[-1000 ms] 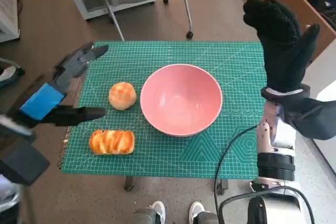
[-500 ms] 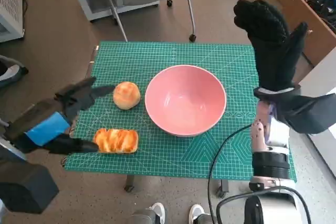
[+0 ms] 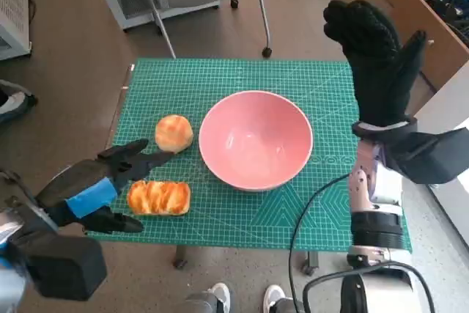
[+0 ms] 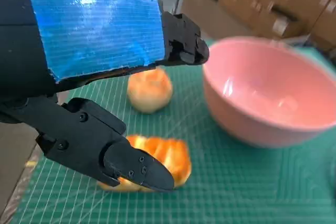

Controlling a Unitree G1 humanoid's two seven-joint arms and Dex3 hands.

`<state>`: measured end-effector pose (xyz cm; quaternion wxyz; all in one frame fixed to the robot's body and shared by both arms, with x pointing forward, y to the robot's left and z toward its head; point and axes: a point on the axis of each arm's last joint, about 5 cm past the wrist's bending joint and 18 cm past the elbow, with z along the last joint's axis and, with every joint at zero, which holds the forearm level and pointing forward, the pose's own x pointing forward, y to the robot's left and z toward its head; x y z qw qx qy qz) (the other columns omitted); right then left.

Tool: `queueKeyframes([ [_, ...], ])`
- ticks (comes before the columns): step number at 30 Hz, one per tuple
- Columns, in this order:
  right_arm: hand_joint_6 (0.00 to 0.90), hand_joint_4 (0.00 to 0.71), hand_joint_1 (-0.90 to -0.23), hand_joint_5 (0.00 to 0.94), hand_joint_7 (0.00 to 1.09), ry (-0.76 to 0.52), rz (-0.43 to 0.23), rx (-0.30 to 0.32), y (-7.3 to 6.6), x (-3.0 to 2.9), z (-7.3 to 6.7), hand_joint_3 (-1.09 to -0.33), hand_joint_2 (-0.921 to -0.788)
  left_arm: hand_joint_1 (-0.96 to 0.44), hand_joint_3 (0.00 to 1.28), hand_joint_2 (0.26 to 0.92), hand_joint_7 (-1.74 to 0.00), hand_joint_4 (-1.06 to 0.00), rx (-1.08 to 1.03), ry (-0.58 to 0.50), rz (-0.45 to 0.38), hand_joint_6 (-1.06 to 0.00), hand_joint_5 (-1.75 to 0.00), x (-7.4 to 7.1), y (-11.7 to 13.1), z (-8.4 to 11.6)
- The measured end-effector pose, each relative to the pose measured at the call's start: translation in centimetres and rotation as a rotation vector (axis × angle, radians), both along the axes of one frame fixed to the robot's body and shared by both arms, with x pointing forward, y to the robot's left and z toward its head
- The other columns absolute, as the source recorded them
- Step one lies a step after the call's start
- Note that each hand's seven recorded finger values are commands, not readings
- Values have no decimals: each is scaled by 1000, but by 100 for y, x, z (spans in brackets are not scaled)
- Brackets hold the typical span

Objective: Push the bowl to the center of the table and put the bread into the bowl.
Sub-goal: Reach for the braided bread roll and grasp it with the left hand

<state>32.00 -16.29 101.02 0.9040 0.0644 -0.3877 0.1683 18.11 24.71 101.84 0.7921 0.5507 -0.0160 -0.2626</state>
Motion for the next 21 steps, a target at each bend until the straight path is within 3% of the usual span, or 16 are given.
queueKeyframes([
  [14, 314, 358, -511, 7, 321, 0, 27, 15, 8, 1, -11, -528, -921, -367, 9, 788, -48, -231, 56, 87, 57, -359, -15, 233, -35, -433],
  [21, 316, 360, -507, 6, 317, 2, 31, 16, -1, -3, -24, -530, -921, -225, 12, 810, -64, -351, 84, 104, 95, -449, -41, 348, -51, -666],
])
